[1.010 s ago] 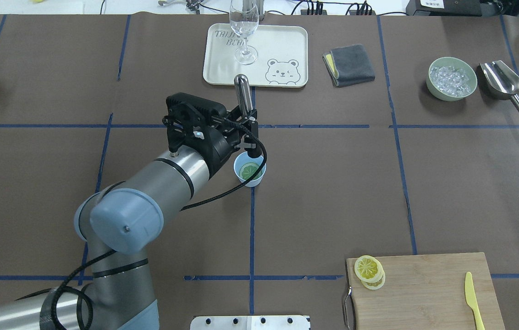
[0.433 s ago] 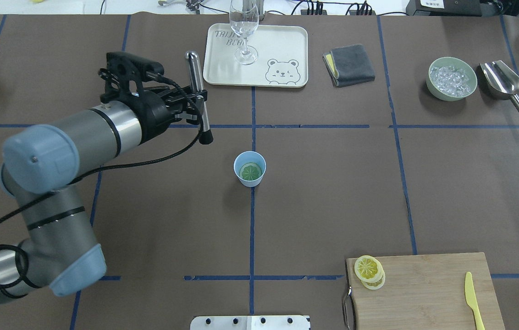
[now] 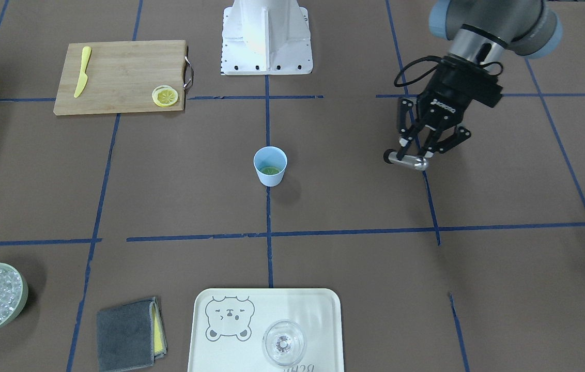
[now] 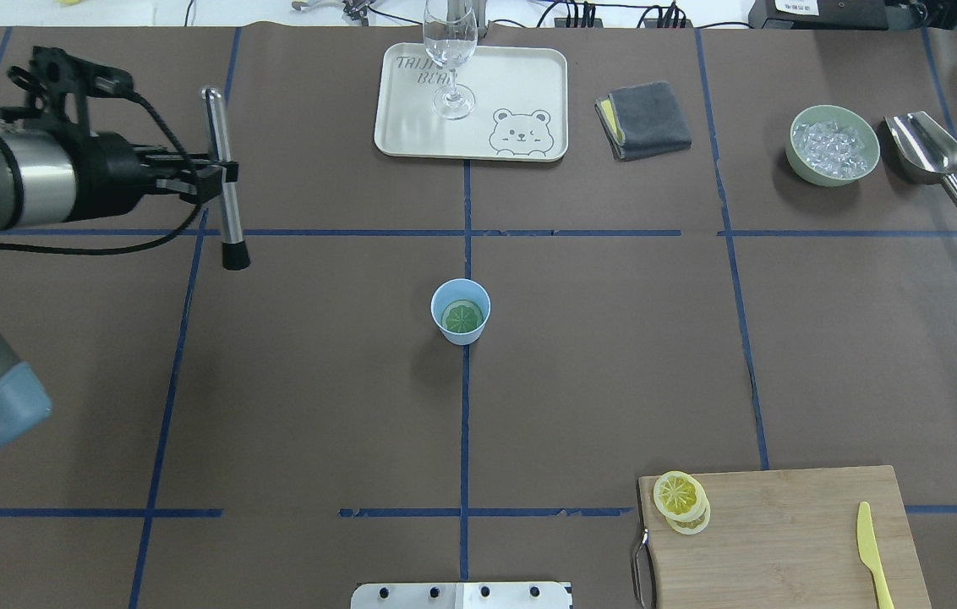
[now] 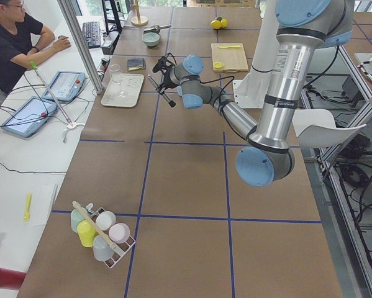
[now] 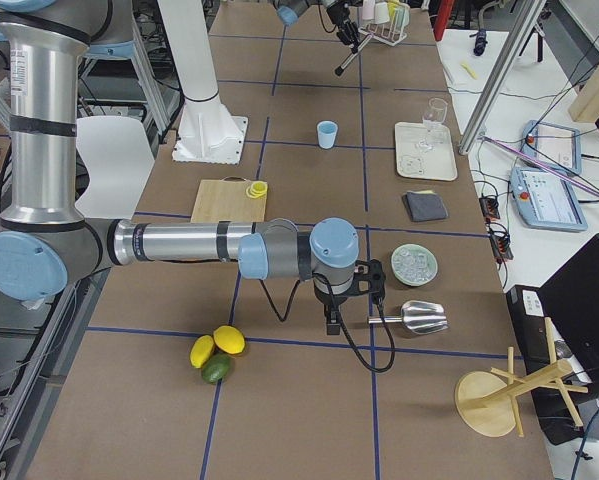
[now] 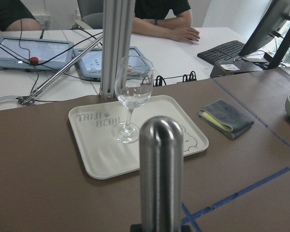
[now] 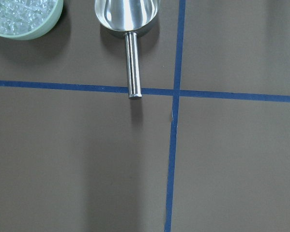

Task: Squeeze lemon into cup
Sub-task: 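Lift the muddler out of the cup and move it back toward its spot, then lower the muddler upright onto the table with the left gripper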

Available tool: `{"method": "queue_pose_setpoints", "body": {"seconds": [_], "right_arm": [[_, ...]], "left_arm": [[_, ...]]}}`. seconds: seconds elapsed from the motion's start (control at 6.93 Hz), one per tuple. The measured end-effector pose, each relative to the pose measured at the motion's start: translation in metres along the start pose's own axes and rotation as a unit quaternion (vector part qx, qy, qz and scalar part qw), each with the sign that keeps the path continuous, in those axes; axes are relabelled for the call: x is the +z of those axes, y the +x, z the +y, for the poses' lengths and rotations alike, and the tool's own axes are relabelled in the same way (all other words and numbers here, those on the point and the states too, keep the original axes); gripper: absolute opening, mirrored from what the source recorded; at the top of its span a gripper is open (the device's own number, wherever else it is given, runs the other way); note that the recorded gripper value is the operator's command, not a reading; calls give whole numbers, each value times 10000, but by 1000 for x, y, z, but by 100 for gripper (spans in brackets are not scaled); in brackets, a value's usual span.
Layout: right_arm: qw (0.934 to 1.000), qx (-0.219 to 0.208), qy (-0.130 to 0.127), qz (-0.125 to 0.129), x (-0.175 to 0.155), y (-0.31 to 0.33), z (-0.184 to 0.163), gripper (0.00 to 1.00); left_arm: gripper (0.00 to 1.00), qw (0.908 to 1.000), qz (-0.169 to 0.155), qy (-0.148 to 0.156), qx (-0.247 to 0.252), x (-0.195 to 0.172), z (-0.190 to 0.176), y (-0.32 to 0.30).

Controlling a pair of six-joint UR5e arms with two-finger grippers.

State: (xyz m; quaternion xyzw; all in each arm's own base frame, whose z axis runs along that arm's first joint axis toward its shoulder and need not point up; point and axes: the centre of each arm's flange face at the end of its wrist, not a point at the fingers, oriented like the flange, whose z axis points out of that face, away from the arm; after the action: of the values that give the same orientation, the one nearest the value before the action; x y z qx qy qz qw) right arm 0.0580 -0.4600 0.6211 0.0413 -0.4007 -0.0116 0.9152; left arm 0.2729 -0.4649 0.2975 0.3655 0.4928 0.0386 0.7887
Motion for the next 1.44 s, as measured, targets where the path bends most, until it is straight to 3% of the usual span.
{"method": "queue_pose_setpoints", "body": {"seconds": [0.43, 0.72, 1.01, 1.15, 1.44], "right_arm": [[10000, -11, 16, 15, 5, 5, -14, 100], [10000, -15, 29, 10, 5, 5, -15, 100], [10000, -63, 77, 5, 2, 2, -16, 100], [9999, -90, 101, 4, 1, 0, -17, 100], [9998, -143, 143, 0, -2, -2, -18, 100]], "left_arm": [[0, 9903, -590, -1105, -606, -25, 23, -75], [0, 9702, -1274, -1934, -719, -18, 42, -102], [0, 9413, -1760, -2848, -446, -6, 65, -128], [0, 9255, -1778, -3308, -501, 9, 78, -139], [0, 8973, -1373, -4065, -1041, 50, 98, -157]]}}
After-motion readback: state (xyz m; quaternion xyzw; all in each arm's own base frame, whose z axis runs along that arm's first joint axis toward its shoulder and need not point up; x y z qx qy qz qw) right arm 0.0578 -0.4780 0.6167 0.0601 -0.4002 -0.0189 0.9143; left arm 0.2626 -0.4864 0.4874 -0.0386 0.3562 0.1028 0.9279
